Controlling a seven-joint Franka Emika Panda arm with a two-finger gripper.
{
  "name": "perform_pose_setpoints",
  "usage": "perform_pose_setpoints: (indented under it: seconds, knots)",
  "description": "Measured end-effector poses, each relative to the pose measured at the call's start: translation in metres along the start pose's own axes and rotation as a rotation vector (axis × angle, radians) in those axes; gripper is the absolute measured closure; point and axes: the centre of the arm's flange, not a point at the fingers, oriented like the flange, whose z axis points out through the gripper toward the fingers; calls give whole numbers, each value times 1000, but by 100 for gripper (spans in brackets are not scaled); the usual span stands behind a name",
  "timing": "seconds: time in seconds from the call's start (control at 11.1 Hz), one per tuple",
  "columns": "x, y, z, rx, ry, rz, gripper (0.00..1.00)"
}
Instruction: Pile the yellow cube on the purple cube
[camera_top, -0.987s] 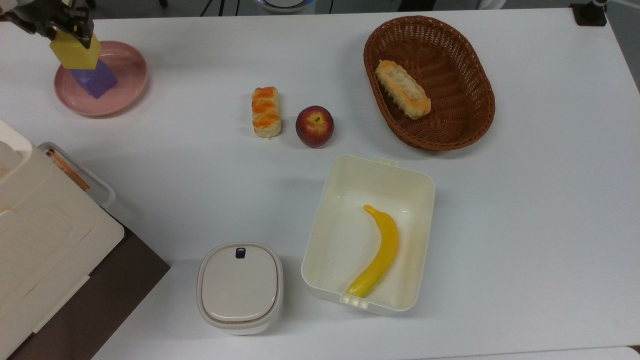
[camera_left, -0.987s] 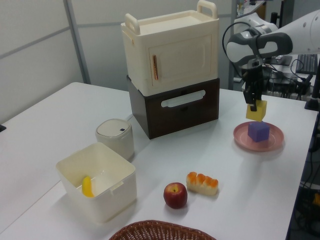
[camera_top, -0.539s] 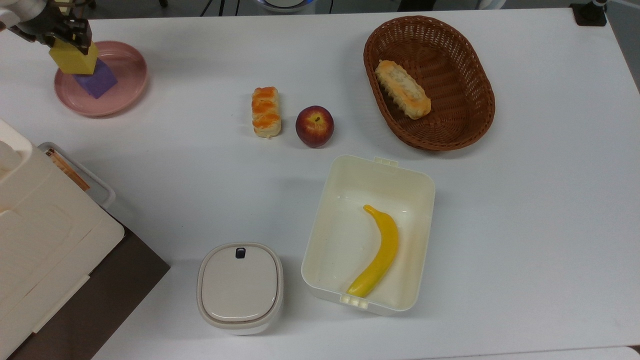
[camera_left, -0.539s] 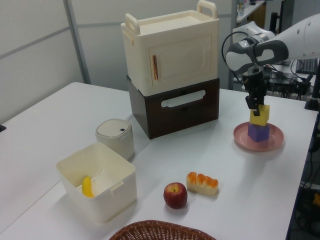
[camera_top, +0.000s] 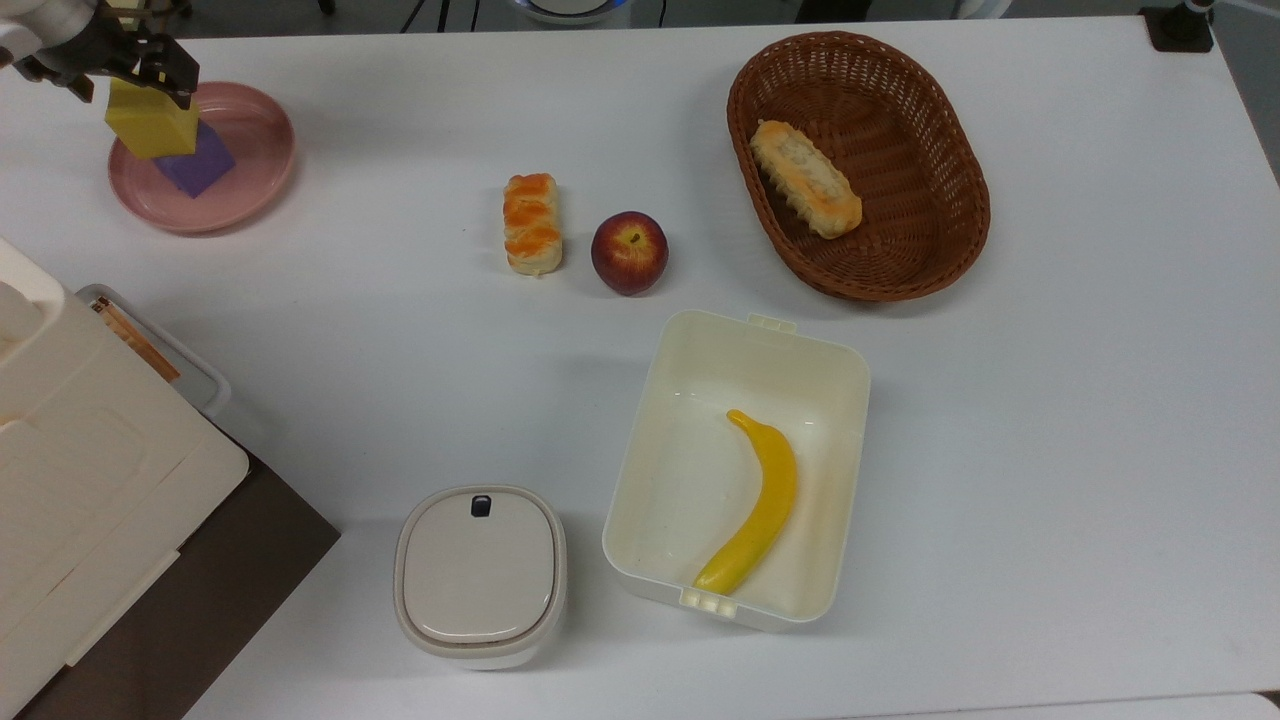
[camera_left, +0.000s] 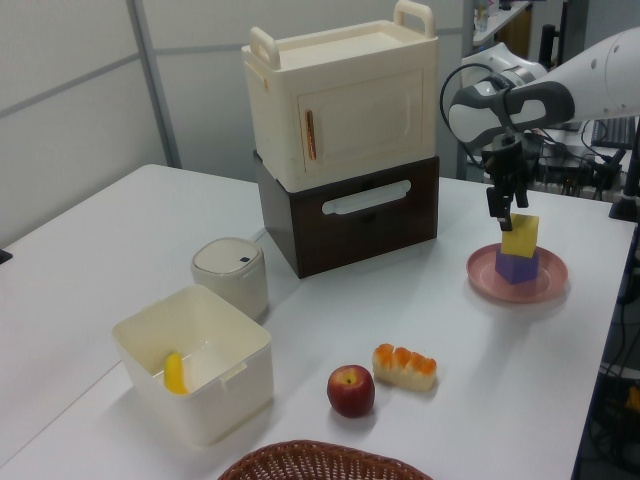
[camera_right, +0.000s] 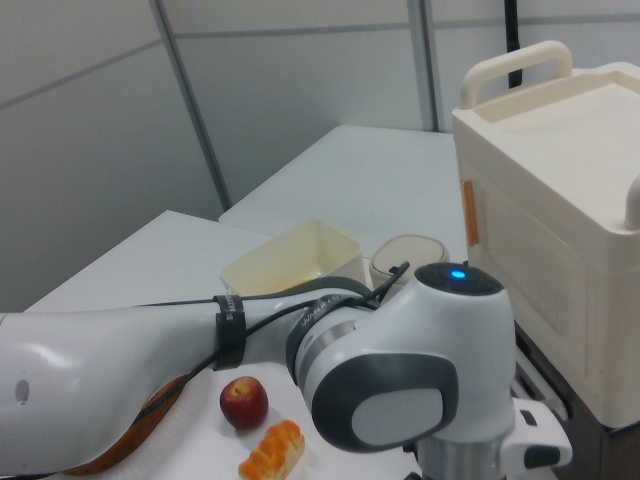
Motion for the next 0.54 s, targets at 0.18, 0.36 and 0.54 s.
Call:
perform_pose_setpoints:
  seconds: [0.18,0.36,0.54]
  knots:
    - [9,-12,-22,-11,10,-22,0]
    - [24,-40,-53,-31,28,-32,0]
    - [39,-73,-80,-46,52,-54,0]
